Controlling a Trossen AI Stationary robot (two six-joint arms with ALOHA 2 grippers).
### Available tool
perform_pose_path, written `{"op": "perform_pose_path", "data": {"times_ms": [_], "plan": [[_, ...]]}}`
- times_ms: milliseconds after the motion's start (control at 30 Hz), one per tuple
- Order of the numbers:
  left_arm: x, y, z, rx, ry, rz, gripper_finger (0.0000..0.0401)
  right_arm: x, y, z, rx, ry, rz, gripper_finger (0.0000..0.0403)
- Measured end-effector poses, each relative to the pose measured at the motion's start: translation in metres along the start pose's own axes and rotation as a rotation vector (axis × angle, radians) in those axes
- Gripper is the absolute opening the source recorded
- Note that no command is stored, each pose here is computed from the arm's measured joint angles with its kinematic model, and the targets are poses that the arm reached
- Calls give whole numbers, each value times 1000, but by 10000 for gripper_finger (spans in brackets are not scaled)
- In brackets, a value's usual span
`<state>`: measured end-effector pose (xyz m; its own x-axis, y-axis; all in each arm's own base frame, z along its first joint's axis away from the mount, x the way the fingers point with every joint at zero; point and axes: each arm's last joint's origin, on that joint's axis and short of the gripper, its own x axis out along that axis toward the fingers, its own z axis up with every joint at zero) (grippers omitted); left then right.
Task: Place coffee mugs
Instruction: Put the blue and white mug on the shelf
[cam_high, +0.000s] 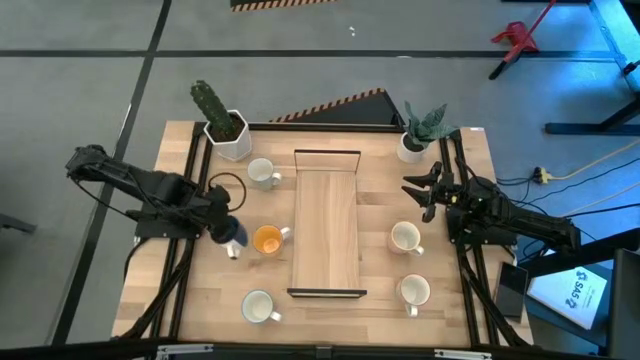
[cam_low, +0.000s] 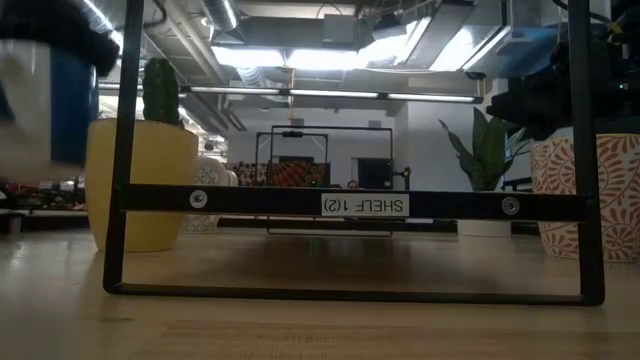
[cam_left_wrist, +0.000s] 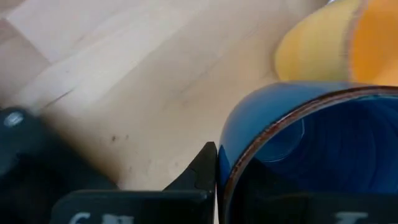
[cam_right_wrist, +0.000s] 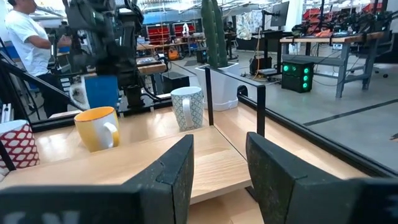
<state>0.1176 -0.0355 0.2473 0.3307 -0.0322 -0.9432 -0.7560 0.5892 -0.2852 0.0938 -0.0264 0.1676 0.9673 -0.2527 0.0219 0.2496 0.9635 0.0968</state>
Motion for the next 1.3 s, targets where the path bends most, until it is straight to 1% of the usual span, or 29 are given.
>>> {"op": "perform_pose_path", "data": {"times_ms": [167, 267, 300, 400, 533, 667, 733, 867, 967, 1067, 1167, 1300], "plan": [[-46, -8, 7, -79, -48, -52, 13, 0, 0, 0, -28, -1, -15, 134], [-70, -19, 14, -118, -120, -126, 13, 0, -1, 0, -28, -2, -26, 134], [-75, -23, 17, -125, -142, -133, 13, 0, -1, 0, -28, -2, -27, 134], [-82, -40, 29, -128, -179, -126, 13, 0, -1, 0, -28, -2, -28, 134], [-86, -75, 53, -95, -204, -156, 13, 0, -1, 0, -27, -2, -32, 134], [-89, -107, 88, -67, -247, -141, 13, 0, -1, 0, -26, -2, -33, 134], [-89, -118, 109, -61, -272, -124, 13, 0, -1, 0, -26, -1, -34, 134], [-79, -131, 158, -28, -308, -56, 12, 0, -1, 0, -26, -1, -33, 134], [-63, -134, 193, 13, -275, -26, 12, 0, -1, 0, -26, 0, -34, 134], [-41, -133, 225, 51, -223, 0, 12, 0, -1, 0, -25, 0, -33, 134], [-14, -133, 250, 65, -172, 8, 12, 0, -1, 0, -25, 0, -34, 134], [16, -135, 272, 82, -136, 29, 12, 0, -1, 0, -25, 1, -33, 134]]}}
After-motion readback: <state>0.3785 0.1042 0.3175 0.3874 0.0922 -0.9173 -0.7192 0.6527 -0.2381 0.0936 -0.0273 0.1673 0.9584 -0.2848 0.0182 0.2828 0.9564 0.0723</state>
